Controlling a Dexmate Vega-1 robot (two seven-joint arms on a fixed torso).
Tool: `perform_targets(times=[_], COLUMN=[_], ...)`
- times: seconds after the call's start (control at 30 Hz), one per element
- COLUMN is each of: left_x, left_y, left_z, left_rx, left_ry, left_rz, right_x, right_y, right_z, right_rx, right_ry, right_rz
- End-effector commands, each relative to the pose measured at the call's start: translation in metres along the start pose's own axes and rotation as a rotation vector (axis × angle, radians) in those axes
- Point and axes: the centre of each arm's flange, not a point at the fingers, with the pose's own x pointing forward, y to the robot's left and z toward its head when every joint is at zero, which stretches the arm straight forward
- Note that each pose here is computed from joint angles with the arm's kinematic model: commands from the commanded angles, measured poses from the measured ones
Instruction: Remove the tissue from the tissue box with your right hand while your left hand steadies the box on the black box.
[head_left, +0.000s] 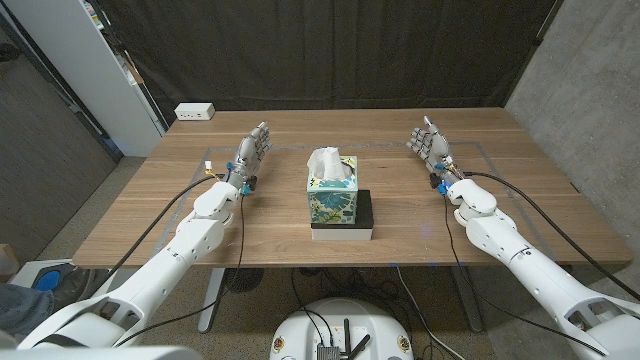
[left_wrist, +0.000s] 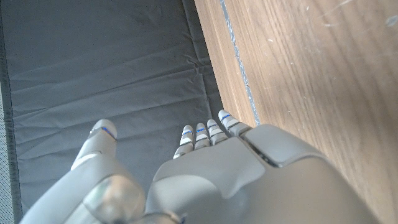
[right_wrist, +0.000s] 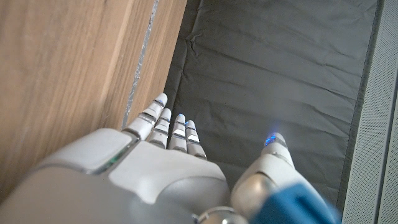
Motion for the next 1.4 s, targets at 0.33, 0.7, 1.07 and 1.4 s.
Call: perform_targets(times=[0.33, 0.7, 1.07, 1.4], left_x=[-0.006, -0.012, -0.017, -0.023], left_y=[0.0, 0.001, 0.002, 0.003], left_z=[0.003, 0.001, -0.001, 0.005], left_rx=[0.059, 0.07, 0.067, 0.187], left_ry=[-0.034, -0.037, -0.056, -0.092], left_rz=[0.039, 0.117, 0.159, 0.167], right_x=[-0.007, -0.011, -0.015, -0.02], right_y=[0.004, 0.008, 0.011, 0.012], right_z=[0.008, 0.01, 0.009, 0.013], right_rx=[-0.02, -0.029, -0.032, -0.042], right_ry=[-0.023, -0.031, -0.026, -0.027], right_rz=[-0.004, -0.015, -0.014, -0.011])
